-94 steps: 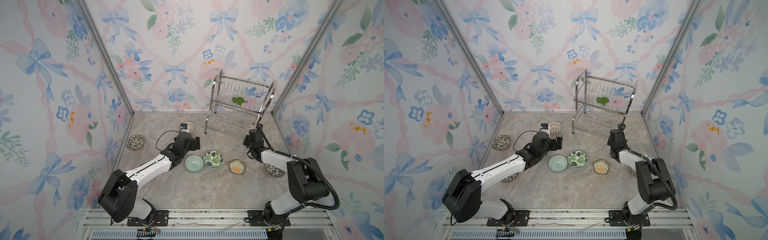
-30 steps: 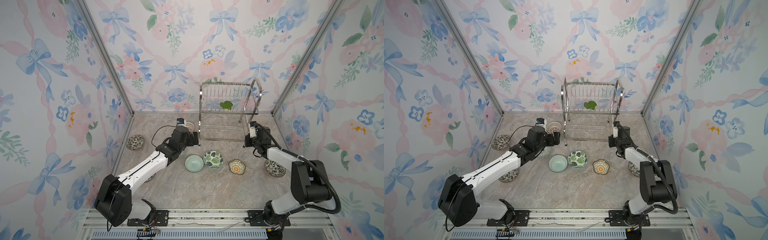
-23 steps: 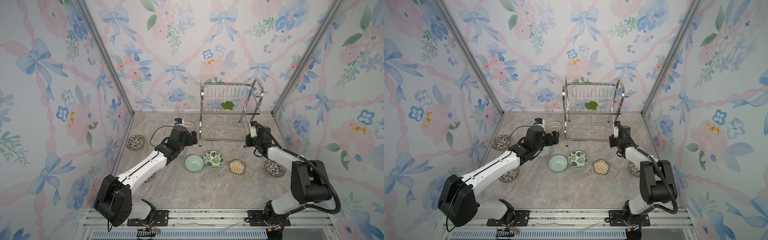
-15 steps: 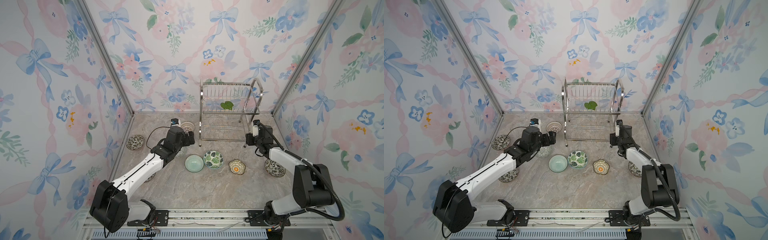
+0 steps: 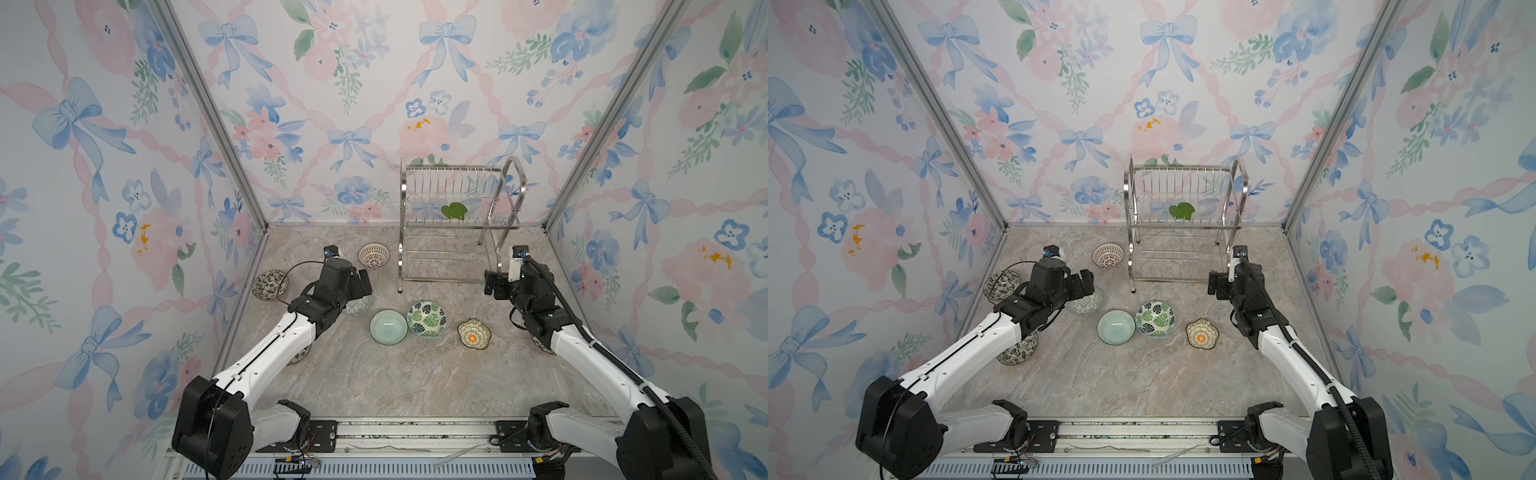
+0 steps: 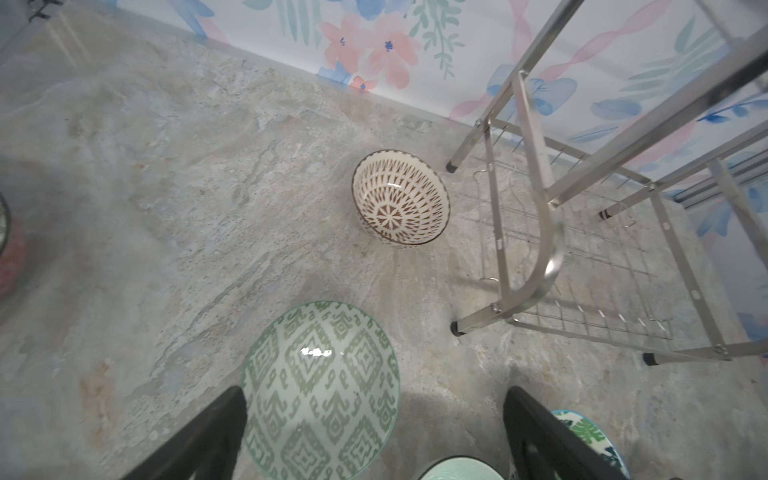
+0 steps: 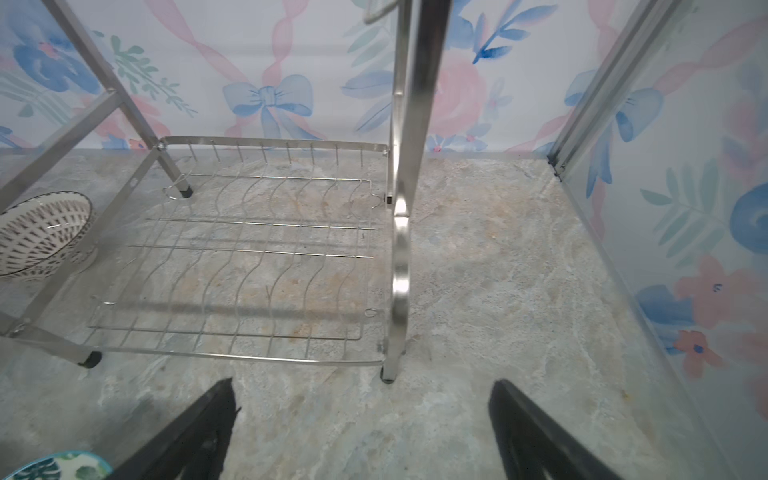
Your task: Load the bowls into the dish rack
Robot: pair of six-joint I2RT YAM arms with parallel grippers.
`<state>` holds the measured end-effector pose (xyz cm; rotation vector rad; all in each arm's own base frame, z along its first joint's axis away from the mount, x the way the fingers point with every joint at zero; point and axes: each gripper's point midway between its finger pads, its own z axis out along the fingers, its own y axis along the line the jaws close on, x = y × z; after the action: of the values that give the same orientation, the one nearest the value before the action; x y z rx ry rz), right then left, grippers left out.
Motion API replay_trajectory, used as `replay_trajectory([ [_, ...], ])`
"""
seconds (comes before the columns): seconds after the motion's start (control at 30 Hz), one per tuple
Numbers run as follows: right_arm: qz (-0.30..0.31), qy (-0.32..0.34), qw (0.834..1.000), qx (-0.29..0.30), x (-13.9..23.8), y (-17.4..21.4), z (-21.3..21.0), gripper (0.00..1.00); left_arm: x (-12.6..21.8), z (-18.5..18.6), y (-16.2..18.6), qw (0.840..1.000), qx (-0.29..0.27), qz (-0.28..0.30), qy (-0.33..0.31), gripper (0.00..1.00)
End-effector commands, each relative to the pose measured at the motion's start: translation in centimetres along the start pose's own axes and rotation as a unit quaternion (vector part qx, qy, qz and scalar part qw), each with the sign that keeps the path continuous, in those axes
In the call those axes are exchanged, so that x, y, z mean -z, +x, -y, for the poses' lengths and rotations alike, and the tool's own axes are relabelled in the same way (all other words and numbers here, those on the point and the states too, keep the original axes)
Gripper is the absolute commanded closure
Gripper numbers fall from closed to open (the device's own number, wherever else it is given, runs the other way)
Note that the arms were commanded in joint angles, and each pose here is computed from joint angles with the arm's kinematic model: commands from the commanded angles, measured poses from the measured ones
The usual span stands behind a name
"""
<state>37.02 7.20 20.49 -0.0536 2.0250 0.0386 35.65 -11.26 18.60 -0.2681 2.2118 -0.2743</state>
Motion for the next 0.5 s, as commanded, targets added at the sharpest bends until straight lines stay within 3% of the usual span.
replay_trajectory([
  [0.0, -0.022, -0.002, 1.0, 0.016, 0.4, 1.2, -2.2, 0.03, 0.0, -2.8, 2.5, 0.998, 0.023, -0.042, -0.034, 0.02],
  [0.23, -0.042, -0.055, 0.993, 0.094, 1.1, 1.0, -11.4, 0.03, 0.0, -5.1, 3.9, 0.997, 0.012, -0.05, -0.056, 0.02],
  [0.47, -0.075, -0.113, 0.979, 0.15, -0.6, 1.5, -19.4, 0.03, -2.1, -6.8, 5.4, 0.992, 0.063, -0.098, -0.058, 0.07],
])
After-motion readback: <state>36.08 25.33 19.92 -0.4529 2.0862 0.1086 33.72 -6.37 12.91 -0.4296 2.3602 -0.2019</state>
